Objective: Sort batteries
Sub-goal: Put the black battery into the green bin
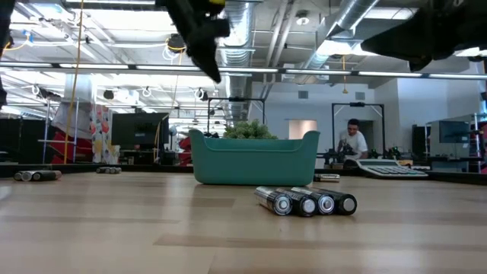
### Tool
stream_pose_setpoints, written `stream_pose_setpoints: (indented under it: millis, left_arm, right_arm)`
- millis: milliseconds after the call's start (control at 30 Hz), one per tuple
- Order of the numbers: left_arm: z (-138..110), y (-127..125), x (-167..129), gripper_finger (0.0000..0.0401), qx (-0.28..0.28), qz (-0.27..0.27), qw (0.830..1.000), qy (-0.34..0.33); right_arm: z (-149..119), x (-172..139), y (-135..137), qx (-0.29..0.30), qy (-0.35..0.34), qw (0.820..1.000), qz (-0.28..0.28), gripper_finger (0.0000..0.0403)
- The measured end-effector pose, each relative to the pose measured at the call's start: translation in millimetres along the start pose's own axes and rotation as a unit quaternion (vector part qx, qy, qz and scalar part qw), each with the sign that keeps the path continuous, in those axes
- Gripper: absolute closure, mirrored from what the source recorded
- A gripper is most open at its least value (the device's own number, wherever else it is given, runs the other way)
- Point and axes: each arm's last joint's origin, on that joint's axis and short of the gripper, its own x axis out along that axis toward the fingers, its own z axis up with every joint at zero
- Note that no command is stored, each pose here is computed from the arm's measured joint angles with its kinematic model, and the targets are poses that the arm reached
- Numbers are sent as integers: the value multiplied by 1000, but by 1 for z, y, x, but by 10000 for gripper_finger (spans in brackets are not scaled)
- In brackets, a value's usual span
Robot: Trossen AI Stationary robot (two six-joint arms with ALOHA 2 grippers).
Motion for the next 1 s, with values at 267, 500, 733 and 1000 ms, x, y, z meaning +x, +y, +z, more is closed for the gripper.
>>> stream_pose_setpoints:
  millis: [267, 500, 733, 1000]
  left_arm:
    - [-33, 57, 62, 273, -16, -45, 997, 53]
    - [-58, 84, 121, 273, 22, -67, 995, 73]
    - [-83, 99, 159, 271, 25, -86, 991, 96]
    - [-85, 106, 170, 226, 32, -93, 994, 57]
  right_arm:
    - [18, -1, -16, -13, -37, 999, -1, 403]
    - [23, -1, -30, -30, -38, 999, -12, 403]
    - [24, 2, -43, -39, -31, 999, -21, 403]
    - [24, 8, -59, -50, -26, 998, -21, 403]
